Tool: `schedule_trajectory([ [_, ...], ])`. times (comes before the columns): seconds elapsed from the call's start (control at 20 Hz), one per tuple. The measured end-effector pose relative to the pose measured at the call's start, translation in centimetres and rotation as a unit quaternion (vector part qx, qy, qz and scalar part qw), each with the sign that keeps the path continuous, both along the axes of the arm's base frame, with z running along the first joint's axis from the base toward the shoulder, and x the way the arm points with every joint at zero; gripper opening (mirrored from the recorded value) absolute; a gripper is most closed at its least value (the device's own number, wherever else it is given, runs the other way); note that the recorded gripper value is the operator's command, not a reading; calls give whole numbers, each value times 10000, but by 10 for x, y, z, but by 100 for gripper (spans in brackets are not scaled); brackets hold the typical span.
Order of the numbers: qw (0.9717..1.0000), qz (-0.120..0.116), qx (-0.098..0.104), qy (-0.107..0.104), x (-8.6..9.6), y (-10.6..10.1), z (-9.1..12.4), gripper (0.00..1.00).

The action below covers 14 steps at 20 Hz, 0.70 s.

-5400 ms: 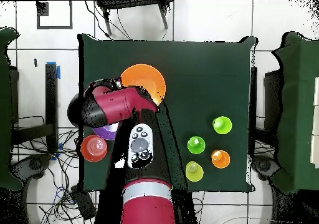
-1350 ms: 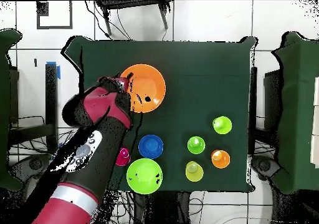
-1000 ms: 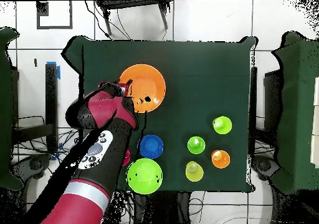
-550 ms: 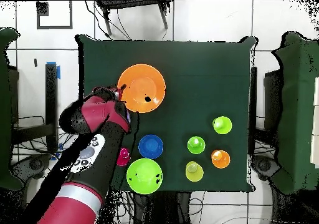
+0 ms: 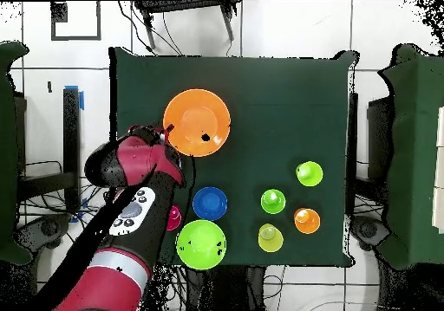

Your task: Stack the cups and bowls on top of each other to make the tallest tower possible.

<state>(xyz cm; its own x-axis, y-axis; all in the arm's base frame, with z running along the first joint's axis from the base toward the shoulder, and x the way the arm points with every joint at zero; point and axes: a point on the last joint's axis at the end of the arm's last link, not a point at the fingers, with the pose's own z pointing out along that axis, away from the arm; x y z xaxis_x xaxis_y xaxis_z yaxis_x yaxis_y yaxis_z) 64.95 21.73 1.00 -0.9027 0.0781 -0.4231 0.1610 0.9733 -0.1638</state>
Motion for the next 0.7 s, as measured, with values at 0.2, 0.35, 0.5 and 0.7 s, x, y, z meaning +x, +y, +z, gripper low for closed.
schedule_trajectory([
  [0.2, 9998, 11, -179, 66, -14, 8, -13, 100],
  [0.35, 9996, 29, -242, 104, -22, 16, -21, 100],
  [0.5, 9995, 44, -280, 138, -29, 22, -28, 100],
  [0.7, 9994, 30, -315, 144, -31, 21, -33, 100],
])
